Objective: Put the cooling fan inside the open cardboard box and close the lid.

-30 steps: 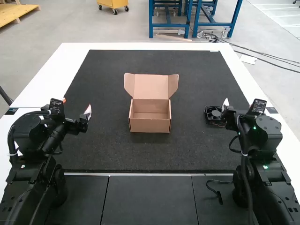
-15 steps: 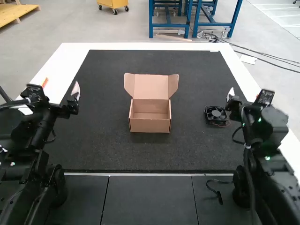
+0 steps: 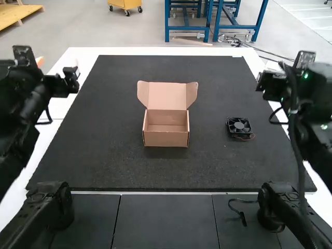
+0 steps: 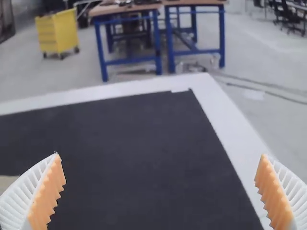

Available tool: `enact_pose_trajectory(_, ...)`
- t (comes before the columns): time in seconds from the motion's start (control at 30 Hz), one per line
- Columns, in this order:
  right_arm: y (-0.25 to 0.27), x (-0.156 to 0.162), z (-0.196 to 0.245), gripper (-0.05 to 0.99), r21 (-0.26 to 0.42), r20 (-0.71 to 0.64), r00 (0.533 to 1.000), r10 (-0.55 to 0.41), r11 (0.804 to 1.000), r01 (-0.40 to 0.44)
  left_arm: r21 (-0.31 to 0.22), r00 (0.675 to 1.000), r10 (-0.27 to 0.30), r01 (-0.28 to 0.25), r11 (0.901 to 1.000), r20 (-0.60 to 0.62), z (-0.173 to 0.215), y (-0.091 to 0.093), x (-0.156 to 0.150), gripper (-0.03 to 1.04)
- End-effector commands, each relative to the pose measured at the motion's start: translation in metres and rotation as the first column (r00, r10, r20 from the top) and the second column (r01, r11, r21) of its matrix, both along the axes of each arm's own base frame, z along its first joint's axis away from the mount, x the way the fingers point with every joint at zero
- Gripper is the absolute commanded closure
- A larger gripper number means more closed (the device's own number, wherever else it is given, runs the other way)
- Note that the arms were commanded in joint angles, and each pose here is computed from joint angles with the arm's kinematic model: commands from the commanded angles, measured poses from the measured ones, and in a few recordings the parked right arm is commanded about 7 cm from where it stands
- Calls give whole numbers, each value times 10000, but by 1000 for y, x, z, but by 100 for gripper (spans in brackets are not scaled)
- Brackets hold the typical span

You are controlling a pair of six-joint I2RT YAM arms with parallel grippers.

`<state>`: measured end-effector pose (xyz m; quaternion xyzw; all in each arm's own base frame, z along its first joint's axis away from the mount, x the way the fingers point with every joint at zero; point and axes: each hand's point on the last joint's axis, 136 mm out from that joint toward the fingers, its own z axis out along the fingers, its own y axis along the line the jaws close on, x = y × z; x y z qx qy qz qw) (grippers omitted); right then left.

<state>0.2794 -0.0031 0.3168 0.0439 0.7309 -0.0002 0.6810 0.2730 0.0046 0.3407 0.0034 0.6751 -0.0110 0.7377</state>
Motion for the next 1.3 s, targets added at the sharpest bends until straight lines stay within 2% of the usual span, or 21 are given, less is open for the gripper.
enact_pose_trajectory(0.0, 1, 6, 32, 3, 36, -38, 10000, 60, 10000, -59, -299, 9994, -153, 144, 9994, -297, 13, -1, 13, 4)
enact_pose_trajectory(0.1, 0, 21, 23, 3, 62, -1481, 9890, 0, 10000, 10, -296, 9916, -135, 98, 9995, -1285, 9, 0, 33, 4)
enact_pose_trajectory(0.23, 1, 32, 30, 3, 33, -1919, 9814, 10, 10000, -4, 70, 9811, -452, 474, 9989, -1880, 21, -8, 52, 4)
enact_pose_trajectory(0.33, 0, 40, 14, 3, -46, -3045, 9525, -81, 10000, 70, 244, 9709, -1035, 1114, 9935, -2158, 26, -27, 63, 4)
enact_pose_trajectory(0.4, 0, 45, 6, 3, 87, -3739, 9274, -109, 9998, 153, 177, 9522, -1820, 1921, 9812, -2451, 24, -51, 67, 4)
enact_pose_trajectory(0.5, -1, 54, 8, 3, 129, -4194, 9075, -218, 9995, 300, 153, 9213, -2865, 3008, 9536, -2628, 26, -90, 65, 4)
enact_pose_trajectory(0.57, -5, 62, 11, 3, 81, -4444, 8953, -318, 9992, 395, 110, 8899, -3576, 3759, 9266, -2833, 23, -116, 57, 4)
enact_pose_trajectory(0.63, -10, 69, 2, 3, -4, -5014, 8641, -441, 9987, 507, 66, 8534, -4194, 4430, 8965, -3096, 16, -140, 46, 4)
enact_pose_trajectory(0.77, -14, 82, -13, 3, -249, -5921, 8053, -299, 9995, 189, 13, 7887, -4872, 5260, 8505, -3750, -8, -174, 27, 4)
enact_pose_trajectory(0.83, -16, 87, -20, 3, -321, -6217, 7830, -188, 9995, -16, 11, 7640, -5101, 5557, 8314, -3951, -16, -185, 18, 4)
enact_pose_trajectory(0.9, -18, 88, -34, 3, -327, -6648, 7469, -118, 9994, -134, 108, 7578, -5133, 5647, 8252, -4027, -19, -191, 11, 4)
enact_pose_trajectory(0.93, -17, 87, -42, 3, -166, -6860, 7276, 54, 9996, -230, 119, 7490, -5206, 5751, 8180, -4098, -21, -194, 6, 4)
enact_pose_trajectory(1.03, -23, 84, -67, 3, -41, -7374, 6753, 131, 9997, -239, 310, 7415, -5001, 5717, 8199, -4474, -36, -194, -1, 4)
enact_pose_trajectory(1.13, -35, 80, -89, 3, -86, -7672, 6414, 30, 9999, -150, 472, 7181, -4885, 5839, 8105, -4957, -51, -195, -9, 4)
enact_pose_trajectory(1.2, -41, 78, -99, 3, -145, -7764, 6302, -49, 9998, -101, 668, 7225, -4756, 5806, 8115, -5018, -53, -191, -14, 4)
enact_pose_trajectory(1.27, -42, 74, -113, 3, -222, -7970, 6040, -22, 9994, -257, 891, 7327, -4549, 5691, 8174, -5062, -58, -185, -16, 4)
